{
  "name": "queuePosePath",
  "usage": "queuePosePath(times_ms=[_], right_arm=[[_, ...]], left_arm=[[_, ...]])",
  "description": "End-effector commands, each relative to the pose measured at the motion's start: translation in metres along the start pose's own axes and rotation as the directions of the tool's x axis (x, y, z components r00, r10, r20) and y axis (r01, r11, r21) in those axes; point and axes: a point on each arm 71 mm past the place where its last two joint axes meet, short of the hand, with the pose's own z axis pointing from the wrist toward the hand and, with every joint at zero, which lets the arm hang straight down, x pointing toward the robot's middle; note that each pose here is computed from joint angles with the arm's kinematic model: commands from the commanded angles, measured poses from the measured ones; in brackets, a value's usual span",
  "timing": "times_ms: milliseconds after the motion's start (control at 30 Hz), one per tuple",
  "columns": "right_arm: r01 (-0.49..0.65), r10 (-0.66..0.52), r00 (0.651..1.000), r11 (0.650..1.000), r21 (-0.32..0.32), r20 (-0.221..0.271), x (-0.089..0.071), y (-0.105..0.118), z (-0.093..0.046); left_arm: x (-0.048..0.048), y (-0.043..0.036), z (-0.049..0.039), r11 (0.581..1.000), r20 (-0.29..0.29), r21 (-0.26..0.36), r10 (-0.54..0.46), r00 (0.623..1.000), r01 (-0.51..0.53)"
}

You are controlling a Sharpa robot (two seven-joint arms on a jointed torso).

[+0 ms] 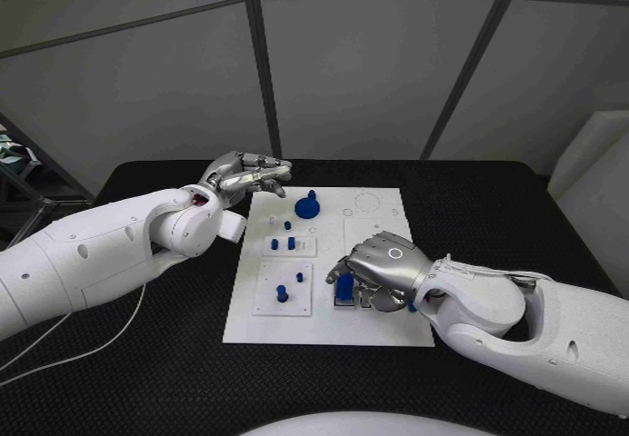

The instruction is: Assemble the parts on the task board

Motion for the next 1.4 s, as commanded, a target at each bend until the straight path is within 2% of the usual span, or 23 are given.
queuePosePath(times_ms=[33, 167, 267, 367, 533, 667, 800, 1033, 1400], right_arm=[[0.021, -0.02, 0.996, 1.0, -0.006, 0.082, -0.007, 0.0, -0.002], [-0.09, 0.079, 0.978, 0.995, 0.051, 0.194, -0.016, -0.007, -0.009], [-0.198, 0.162, 0.958, 0.971, 0.136, 0.237, -0.018, -0.017, -0.015], [-0.279, 0.221, 0.944, 0.931, 0.237, 0.246, -0.016, -0.026, -0.019], [-0.403, 0.334, 0.914, 0.814, 0.419, 0.23, -0.007, -0.037, -0.024], [-0.437, 0.383, 0.899, 0.739, 0.513, 0.214, -0.002, -0.04, -0.026], [-0.446, 0.415, 0.889, 0.691, 0.569, 0.193, 0.004, -0.042, -0.025], [-0.449, 0.47, 0.87, 0.632, 0.632, 0.147, 0.018, -0.037, -0.024], [-0.501, 0.54, 0.826, 0.57, 0.651, 0.162, 0.026, -0.03, -0.018]], left_arm=[[0.0008, -0.0011, 0.0003, 1.0, -0.01, 0.004, -0.006, 1.0, 0.006], [0.0, -0.0011, -0.0001, 1.0, -0.008, 0.003, -0.005, 1.0, 0.005], [-0.0002, -0.0011, -0.0002, 1.0, -0.008, 0.003, -0.005, 1.0, 0.005], [-0.0002, -0.0011, -0.0003, 1.0, -0.009, 0.002, -0.005, 1.0, 0.005], [-0.0001, -0.0009, -0.0002, 1.0, -0.009, 0.0, -0.005, 1.0, 0.005], [0.0003, -0.0008, -0.0001, 1.0, -0.01, -0.001, -0.006, 1.0, 0.005], [0.0003, -0.0008, -0.0002, 1.0, -0.011, -0.002, -0.006, 1.0, 0.005], [0.0017, -0.0003, 0.0005, 1.0, -0.015, -0.004, -0.007, 1.0, 0.007], [0.0027, 0.0004, 0.0009, 1.0, -0.018, -0.007, -0.007, 1.0, 0.007]])
